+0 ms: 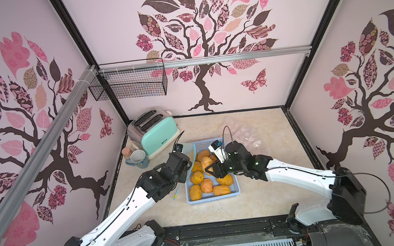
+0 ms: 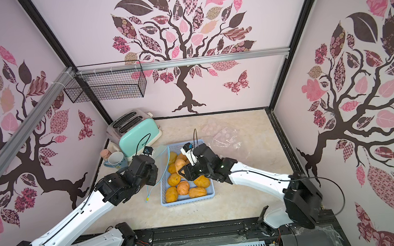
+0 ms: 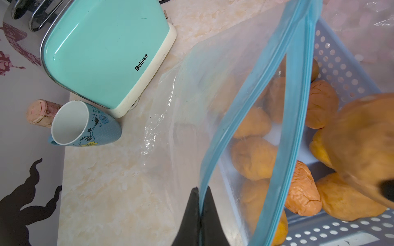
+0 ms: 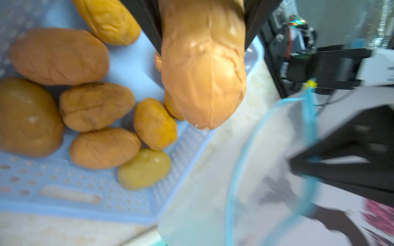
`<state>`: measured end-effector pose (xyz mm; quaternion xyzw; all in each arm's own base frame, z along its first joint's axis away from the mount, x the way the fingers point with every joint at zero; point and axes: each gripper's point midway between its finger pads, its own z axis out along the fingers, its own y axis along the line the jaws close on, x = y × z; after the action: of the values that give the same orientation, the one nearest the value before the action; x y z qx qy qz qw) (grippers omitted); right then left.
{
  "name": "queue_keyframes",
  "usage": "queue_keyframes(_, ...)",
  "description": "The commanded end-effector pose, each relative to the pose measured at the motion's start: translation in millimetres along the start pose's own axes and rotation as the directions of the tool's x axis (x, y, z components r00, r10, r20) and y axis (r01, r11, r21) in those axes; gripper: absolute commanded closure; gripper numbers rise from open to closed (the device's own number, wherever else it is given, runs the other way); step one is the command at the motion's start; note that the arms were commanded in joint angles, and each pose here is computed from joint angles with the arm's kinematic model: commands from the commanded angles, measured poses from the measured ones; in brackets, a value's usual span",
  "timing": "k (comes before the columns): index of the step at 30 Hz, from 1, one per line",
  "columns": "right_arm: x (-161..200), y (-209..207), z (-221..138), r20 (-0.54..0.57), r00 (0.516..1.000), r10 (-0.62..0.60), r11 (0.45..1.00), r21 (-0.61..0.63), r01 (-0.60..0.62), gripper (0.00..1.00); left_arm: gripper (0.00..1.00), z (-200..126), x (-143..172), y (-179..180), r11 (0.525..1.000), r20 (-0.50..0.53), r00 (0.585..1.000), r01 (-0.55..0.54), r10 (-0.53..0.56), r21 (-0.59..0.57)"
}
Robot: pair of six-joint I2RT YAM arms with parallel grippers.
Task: Put the potatoes into a zipper bag and zip it
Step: Pick up the potato from the basket, then place the potato into the zipper food storage bag.
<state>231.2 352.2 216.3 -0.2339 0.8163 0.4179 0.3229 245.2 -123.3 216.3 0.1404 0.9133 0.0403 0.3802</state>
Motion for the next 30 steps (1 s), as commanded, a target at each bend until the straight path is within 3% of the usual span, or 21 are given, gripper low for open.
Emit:
queue_keyframes(1, -37, 58, -18, 0.136, 0.978, 0.160, 0.952, -0.283, -0.117, 0.69, 1.00, 6, 6, -5, 1.000, -0.012, 1.000, -0.008, 0.008, 0.016)
queue_keyframes(11, -39, 87, 23, -0.028, 0.928, 0.373, 0.845, -0.403, -0.352, 0.70, 1.00, 3, 3, -10, 0.999, -0.001, 1.000, 0.001, -0.001, 0.051)
queue_keyframes(24, -25, 44, 69, -0.046, 0.910, 0.413, 0.893, -0.177, -0.414, 0.66, 1.00, -14, -6, -11, 0.993, 0.077, 0.996, 0.030, -0.039, 0.118)
queue_keyframes(30, -23, 40, 80, -0.077, 0.896, 0.437, 0.888, -0.124, -0.443, 0.51, 1.00, -8, -3, -13, 0.994, 0.048, 0.998, 0.021, -0.026, 0.108)
